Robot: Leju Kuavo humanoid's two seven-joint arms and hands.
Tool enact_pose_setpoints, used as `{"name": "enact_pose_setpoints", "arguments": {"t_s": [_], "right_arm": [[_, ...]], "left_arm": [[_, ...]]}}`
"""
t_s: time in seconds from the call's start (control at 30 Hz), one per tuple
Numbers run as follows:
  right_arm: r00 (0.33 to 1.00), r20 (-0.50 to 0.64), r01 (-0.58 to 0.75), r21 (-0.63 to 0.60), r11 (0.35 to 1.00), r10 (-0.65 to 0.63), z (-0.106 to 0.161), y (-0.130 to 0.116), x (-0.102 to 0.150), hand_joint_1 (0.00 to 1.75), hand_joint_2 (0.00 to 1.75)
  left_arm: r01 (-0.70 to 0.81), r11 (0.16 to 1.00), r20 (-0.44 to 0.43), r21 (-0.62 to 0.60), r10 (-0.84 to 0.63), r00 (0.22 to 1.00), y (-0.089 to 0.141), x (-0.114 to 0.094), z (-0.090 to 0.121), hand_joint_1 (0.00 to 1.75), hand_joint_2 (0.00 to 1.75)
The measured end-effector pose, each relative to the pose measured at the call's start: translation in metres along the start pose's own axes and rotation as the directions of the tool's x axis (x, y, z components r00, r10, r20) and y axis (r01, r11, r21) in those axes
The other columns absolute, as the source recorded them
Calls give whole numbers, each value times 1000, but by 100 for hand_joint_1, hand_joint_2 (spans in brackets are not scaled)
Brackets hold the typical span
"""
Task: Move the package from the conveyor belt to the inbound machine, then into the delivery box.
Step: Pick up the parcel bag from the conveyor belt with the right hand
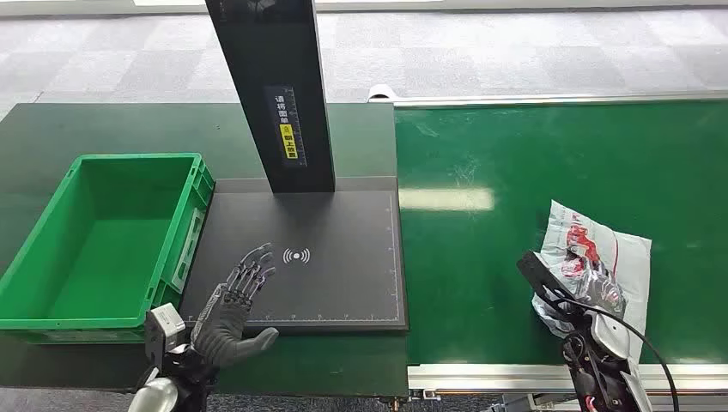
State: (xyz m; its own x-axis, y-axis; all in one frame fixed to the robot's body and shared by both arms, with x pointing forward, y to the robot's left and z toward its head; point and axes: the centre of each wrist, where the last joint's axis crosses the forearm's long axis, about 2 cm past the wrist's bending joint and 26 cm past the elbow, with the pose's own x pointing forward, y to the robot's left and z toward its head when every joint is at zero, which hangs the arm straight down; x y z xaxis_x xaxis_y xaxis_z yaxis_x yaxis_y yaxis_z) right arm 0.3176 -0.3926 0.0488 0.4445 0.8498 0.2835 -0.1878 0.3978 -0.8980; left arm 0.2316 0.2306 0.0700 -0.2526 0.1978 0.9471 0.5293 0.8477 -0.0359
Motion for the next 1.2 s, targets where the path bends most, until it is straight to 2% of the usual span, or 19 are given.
{"name": "enact_pose_setpoints", "arguments": {"t_s": [0.2, 0.33, 0.47, 0.93, 1.1, 1.2], "right_arm": [[999, -49, -10, 43, 999, 13, -2, 0, -5, 0, 175], [996, -84, -9, 73, 997, 15, -3, -2, -11, 148, 175], [995, -103, 4, 79, 997, 4, -6, -5, -14, 173, 175], [1000, -28, 8, 99, 995, -6, -12, -13, -5, 175, 175], [996, 64, 50, 91, 995, -56, -12, -13, -2, 175, 175], [978, 160, 124, 81, 989, -135, -12, -14, 1, 175, 175]], "left_arm": [[0, 1000, -1, 3, 0, 1000, -1, 0, -1, 0, 175], [4, 1000, -4, 7, -4, 1000, -3, 2, -3, 0, 175], [9, 1000, -4, 13, -9, 1000, -6, 5, -7, 0, 175], [8, 999, -6, 32, -8, 1000, -6, 6, -3, 0, 175], [10, 999, 4, 42, -10, 1000, -7, 7, 1, 0, 175], [11, 999, 14, 50, -12, 1000, -7, 8, 4, 0, 175]]}}
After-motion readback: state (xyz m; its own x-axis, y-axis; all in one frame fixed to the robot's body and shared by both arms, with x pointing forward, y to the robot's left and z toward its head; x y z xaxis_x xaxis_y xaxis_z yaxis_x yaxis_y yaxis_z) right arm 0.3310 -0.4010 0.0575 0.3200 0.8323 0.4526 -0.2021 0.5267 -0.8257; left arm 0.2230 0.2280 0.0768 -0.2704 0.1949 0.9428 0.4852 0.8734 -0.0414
